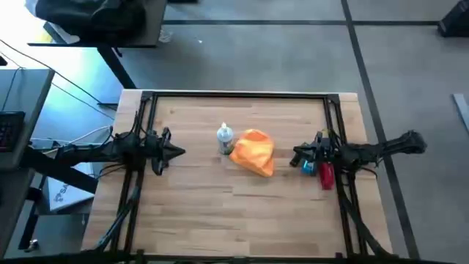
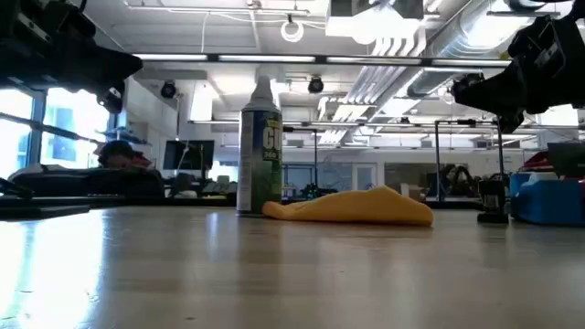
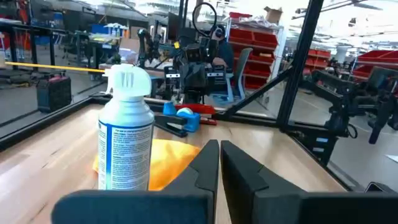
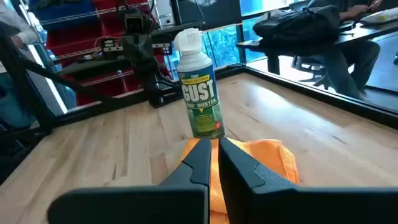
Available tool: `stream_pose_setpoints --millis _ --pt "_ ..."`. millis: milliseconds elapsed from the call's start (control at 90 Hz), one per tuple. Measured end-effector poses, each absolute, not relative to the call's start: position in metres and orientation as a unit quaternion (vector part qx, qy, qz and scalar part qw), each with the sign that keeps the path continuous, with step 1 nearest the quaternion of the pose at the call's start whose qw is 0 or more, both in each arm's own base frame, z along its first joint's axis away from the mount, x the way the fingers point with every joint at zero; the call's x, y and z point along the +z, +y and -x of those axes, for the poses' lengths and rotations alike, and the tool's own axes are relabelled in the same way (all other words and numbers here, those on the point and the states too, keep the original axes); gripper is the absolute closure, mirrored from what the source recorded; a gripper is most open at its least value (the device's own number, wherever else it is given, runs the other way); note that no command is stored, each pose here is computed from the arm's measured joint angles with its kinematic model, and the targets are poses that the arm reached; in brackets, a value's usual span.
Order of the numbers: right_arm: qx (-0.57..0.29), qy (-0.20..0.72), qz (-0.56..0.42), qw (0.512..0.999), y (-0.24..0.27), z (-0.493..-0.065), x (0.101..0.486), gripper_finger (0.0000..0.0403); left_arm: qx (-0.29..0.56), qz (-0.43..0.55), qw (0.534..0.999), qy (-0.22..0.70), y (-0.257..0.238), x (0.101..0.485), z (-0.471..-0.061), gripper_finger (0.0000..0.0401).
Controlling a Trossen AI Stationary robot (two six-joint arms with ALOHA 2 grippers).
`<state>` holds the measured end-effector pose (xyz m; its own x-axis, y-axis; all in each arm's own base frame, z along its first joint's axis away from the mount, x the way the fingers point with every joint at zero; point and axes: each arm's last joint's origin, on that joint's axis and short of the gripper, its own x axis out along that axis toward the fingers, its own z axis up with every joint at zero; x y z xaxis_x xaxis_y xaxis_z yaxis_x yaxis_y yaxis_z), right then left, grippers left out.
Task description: Apply microfiber cloth
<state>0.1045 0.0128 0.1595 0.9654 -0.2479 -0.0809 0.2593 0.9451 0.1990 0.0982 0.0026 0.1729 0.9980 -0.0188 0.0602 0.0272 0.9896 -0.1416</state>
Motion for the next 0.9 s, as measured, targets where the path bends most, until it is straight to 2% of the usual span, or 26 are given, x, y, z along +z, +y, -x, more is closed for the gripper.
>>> stream_pose_setpoints --millis 578,744,900 --pt "-0.129 0.028 -0.104 0.986 0.013 -0.104 0.159 0.0402 -0.012 0.075 0.997 -0.031 0.003 0.173 -0.098 0.0401" --pt "-0.129 0.027 -0.104 0.986 0.013 -0.104 0.159 0.0402 -0.019 0.214 0.976 -0.043 0.003 0.176 -0.098 0.0401" --pt "-0.129 0.028 -0.104 0.986 0.013 -0.104 0.159 0.0402 -0.011 0.313 0.945 -0.096 0.004 0.185 -0.097 0.0401"
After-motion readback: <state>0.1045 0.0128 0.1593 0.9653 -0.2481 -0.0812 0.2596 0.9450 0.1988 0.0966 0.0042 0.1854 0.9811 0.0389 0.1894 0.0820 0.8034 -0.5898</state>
